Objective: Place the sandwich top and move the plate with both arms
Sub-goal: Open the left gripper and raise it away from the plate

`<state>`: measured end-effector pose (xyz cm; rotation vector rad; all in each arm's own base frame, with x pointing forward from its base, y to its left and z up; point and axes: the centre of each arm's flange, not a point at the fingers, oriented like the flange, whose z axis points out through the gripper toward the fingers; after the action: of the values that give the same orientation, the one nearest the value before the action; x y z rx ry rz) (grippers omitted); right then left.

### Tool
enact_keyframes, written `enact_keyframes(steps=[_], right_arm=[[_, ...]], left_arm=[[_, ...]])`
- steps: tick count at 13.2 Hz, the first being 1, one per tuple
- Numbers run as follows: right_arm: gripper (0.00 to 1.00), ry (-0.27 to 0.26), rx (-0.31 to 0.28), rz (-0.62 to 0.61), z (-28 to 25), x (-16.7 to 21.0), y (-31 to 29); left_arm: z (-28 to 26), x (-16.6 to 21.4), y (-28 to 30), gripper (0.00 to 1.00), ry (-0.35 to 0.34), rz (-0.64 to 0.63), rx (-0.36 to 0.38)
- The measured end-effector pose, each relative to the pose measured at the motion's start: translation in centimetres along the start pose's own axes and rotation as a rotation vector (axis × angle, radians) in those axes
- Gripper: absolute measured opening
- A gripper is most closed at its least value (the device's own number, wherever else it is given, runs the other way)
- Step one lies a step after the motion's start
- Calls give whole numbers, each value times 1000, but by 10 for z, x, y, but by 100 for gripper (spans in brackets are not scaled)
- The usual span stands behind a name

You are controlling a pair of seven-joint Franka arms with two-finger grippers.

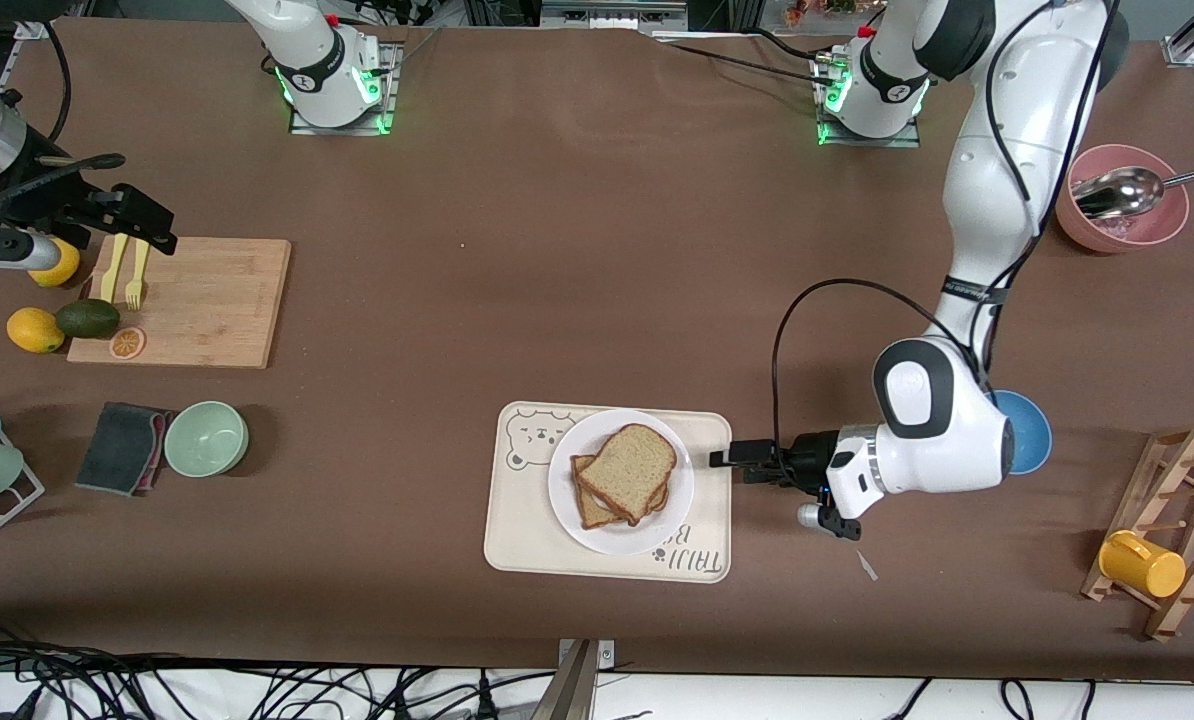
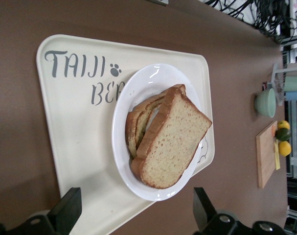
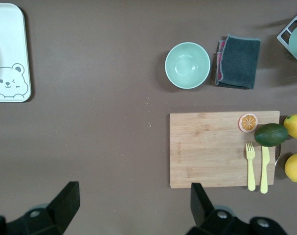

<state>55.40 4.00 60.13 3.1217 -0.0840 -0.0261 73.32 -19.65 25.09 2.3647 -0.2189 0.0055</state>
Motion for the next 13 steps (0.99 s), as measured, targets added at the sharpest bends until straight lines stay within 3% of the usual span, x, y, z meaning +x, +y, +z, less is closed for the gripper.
enact_keyframes(steps=[6,9,13], right_arm=[[100,-1,0,1,0,0,0],[100,-1,0,3,0,0,1],[100,-1,0,4,0,0,1]], left_arm=[[-84,-18,59,100,-219,155,444],[-142,-32,93,100,-269,201,642],[-228,-61,162,100,-212,159,720]])
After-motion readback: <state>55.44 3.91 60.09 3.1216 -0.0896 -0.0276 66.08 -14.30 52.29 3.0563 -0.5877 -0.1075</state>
